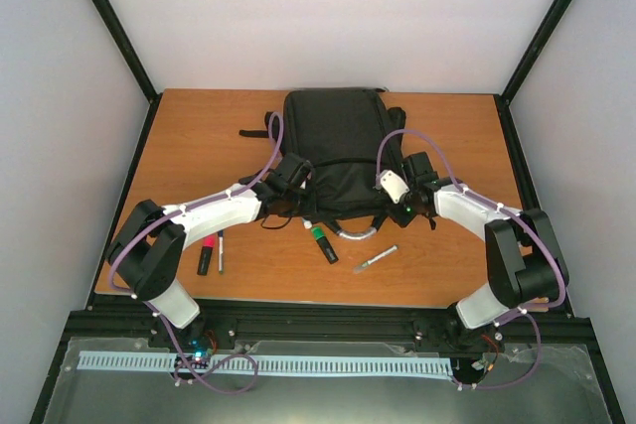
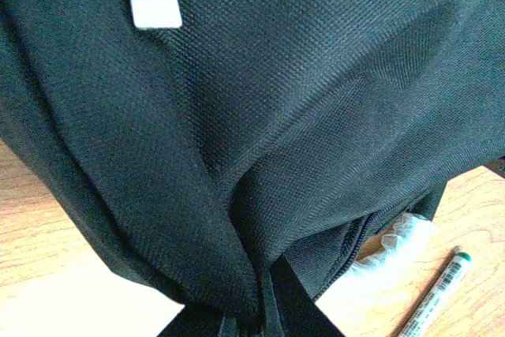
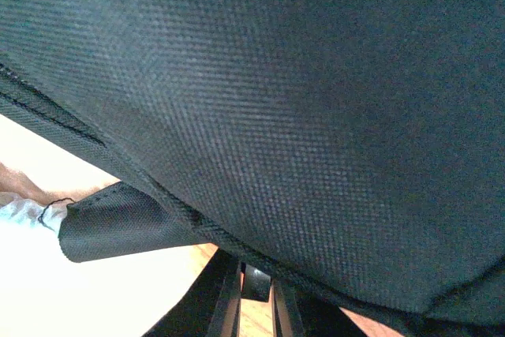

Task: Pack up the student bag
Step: Zip the student bag at the center of the board.

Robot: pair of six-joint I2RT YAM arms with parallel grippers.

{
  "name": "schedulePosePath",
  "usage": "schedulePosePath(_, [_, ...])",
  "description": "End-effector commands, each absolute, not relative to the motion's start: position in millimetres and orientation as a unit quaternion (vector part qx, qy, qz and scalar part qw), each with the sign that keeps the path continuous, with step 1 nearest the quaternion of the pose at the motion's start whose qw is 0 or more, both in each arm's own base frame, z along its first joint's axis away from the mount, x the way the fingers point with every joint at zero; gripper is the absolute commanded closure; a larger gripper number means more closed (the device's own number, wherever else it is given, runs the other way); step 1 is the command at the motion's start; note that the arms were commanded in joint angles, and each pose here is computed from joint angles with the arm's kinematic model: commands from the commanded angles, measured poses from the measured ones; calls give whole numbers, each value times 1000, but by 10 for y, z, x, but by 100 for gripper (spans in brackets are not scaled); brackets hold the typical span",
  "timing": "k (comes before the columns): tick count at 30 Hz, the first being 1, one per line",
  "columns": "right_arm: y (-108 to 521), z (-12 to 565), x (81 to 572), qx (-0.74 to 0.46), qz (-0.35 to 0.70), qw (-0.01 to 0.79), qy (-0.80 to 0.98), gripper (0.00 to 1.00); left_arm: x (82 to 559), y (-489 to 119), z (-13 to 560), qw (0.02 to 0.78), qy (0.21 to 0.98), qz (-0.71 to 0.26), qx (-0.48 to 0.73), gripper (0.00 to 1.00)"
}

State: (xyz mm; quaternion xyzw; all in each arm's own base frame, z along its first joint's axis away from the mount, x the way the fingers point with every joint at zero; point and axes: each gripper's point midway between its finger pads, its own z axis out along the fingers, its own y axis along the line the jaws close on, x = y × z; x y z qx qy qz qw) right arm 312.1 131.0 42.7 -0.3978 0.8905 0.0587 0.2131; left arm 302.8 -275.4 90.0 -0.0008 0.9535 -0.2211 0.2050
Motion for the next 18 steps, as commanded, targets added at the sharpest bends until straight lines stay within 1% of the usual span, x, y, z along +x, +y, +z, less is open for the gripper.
schedulePosePath(1, [1276,566,3217,-389,43,229,891,92,3079,-2769,944,216,950,-225,3,99])
schedulePosePath(5, [1225,636,3184,-378,69,225,896,97,3078,-2758,943,217,950,-223,4,99])
schedulePosePath(15, [1193,614,3042,-366,139,204,897,97,3064,-2747,896,214,952,-220,5,99])
schedulePosePath(18, [1222,573,3041,-360,156,198,898,96,3064,-2759,903,214,951,-222,7,99])
